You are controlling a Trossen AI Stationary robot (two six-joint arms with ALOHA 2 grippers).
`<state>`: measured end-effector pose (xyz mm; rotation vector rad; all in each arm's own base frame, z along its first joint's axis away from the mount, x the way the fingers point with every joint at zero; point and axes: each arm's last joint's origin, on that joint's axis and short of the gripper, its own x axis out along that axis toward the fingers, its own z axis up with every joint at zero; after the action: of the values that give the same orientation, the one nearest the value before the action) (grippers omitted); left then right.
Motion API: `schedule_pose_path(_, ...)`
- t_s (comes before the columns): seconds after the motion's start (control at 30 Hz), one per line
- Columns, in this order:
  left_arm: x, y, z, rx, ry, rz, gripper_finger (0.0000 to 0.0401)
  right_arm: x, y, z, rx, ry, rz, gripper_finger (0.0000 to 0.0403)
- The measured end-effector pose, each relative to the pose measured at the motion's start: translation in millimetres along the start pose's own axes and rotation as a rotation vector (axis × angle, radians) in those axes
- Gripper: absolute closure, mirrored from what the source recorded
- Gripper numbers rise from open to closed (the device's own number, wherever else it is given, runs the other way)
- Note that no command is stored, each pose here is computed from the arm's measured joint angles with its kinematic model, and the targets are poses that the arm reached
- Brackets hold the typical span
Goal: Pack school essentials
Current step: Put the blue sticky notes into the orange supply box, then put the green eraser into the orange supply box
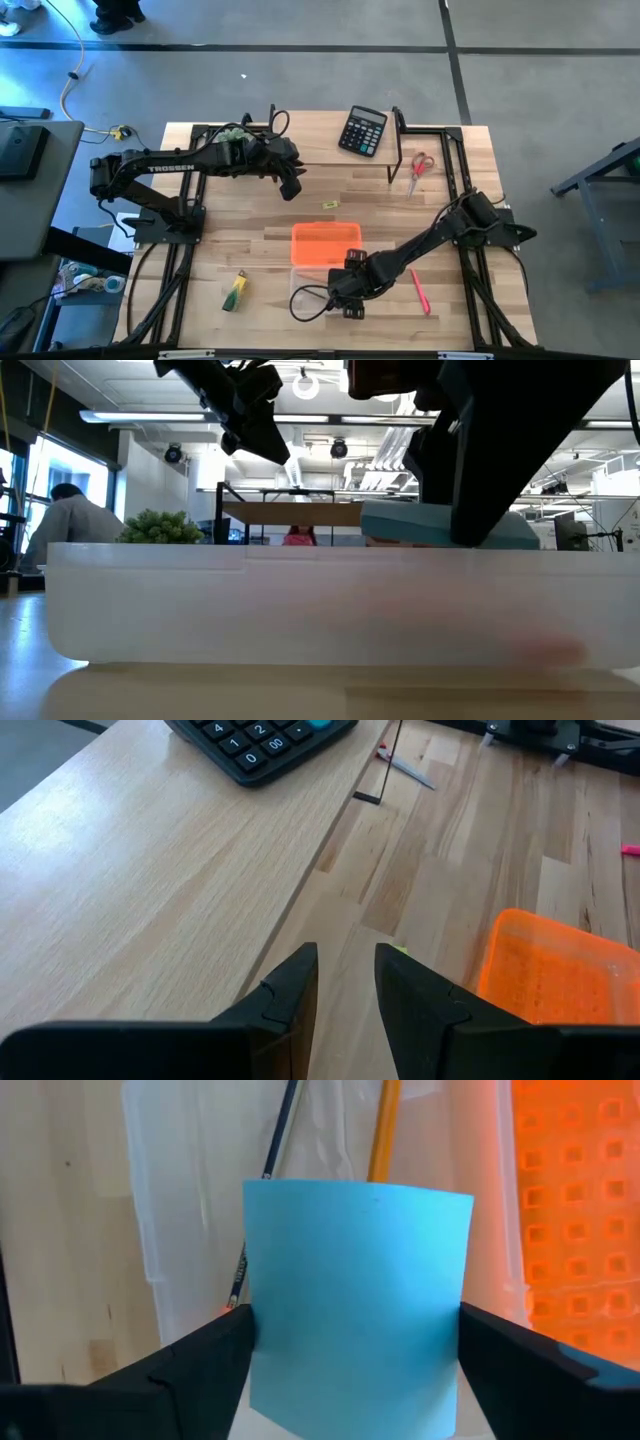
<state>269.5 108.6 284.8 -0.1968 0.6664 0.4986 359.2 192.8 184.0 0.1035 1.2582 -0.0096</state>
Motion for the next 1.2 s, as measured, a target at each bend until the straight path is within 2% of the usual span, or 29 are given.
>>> schedule_pose_path(0.2,0.0,0.1,0.0,0.001,0.000,0.000,0.0310,0.0,-0.4,0.2,0.036,-0.004,-0.007,0.0018)
schedule_pose_path(0.27,0.0,0.0,0.0,0.000,0.000,0.000,0.0310,0.0,-0.9,-0.1,0.046,-0.005,-0.019,0.0008)
schedule_pose_path(0.63,0.0,0.0,0.0,0.000,0.000,0.000,0.0310,-8.2,-2.3,1.0,0.119,-0.040,-0.040,0.0006)
schedule_pose_path(0.9,0.0,0.0,0.0,0.001,0.000,0.000,0.0310,-44.6,-5.7,0.5,0.213,-0.168,-0.105,0.0006)
schedule_pose_path(1.2,0.0,0.1,0.1,0.000,-0.001,0.000,0.0310,-93.2,-23.4,-2.7,0.299,-0.315,-0.212,0.0006)
